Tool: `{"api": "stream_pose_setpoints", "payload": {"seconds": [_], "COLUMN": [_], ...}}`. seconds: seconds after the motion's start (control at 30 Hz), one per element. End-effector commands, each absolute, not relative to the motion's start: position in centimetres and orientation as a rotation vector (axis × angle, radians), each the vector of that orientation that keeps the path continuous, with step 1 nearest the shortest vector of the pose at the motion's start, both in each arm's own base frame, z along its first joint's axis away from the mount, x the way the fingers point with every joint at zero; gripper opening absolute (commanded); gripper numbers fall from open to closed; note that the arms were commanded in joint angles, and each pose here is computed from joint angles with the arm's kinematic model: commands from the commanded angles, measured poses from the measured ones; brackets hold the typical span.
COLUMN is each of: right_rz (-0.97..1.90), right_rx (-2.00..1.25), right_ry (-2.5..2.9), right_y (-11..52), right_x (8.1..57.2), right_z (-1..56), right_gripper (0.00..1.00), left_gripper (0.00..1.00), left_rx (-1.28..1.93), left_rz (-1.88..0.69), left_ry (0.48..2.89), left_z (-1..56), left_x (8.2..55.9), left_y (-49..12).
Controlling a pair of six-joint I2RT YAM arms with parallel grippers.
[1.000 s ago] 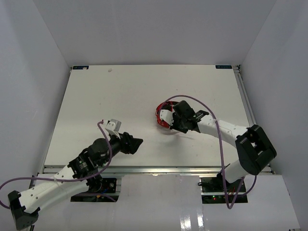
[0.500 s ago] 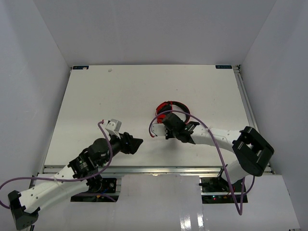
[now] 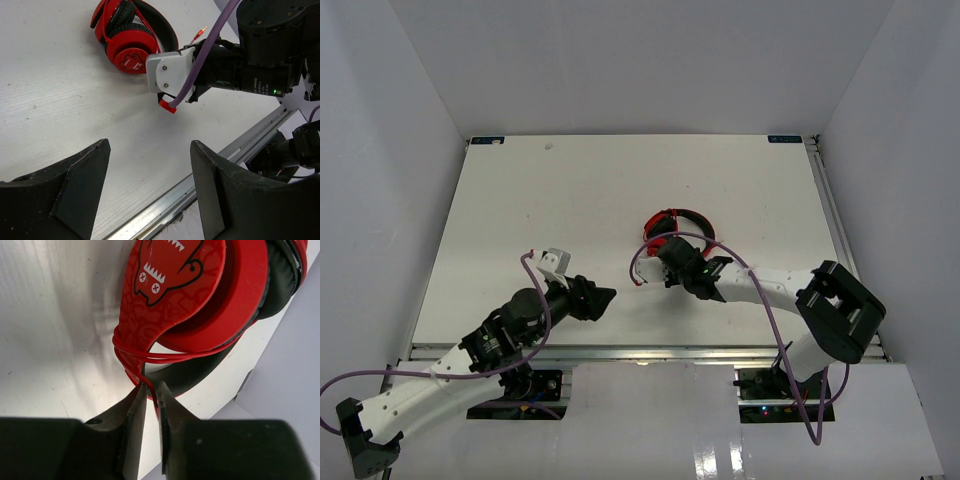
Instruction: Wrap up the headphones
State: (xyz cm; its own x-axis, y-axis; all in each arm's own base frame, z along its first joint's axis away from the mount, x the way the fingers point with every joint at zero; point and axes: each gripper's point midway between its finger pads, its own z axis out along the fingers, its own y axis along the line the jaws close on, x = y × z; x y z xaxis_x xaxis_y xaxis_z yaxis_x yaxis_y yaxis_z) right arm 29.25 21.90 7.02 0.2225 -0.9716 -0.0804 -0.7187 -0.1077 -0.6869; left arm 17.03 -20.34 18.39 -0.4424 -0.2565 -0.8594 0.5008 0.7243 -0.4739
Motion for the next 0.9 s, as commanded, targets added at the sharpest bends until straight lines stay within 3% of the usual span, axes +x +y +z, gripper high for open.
{"api": "stream_pose_setpoints", "payload": {"seconds": [0.0, 0.87], "right_rz": [-0.554, -0.423], "right_rx": [-1.85, -1.798], "right_ry": [1.504, 1.537], "right_y": [22.7, 22.9], "right_x": [30.1, 30.6], "right_z": [7.7, 8.7], "right_gripper": [0.26, 0.45], "left_gripper": [0.76, 0.76], "left_rx": [0.181, 0.18], "left_rz": [-0.846, -0.849], "left_ry": [1.847, 1.846], "left_z": [17.8, 18.0], "left_x": [17.1, 17.0], "left_y": [-19.8, -19.8]}}
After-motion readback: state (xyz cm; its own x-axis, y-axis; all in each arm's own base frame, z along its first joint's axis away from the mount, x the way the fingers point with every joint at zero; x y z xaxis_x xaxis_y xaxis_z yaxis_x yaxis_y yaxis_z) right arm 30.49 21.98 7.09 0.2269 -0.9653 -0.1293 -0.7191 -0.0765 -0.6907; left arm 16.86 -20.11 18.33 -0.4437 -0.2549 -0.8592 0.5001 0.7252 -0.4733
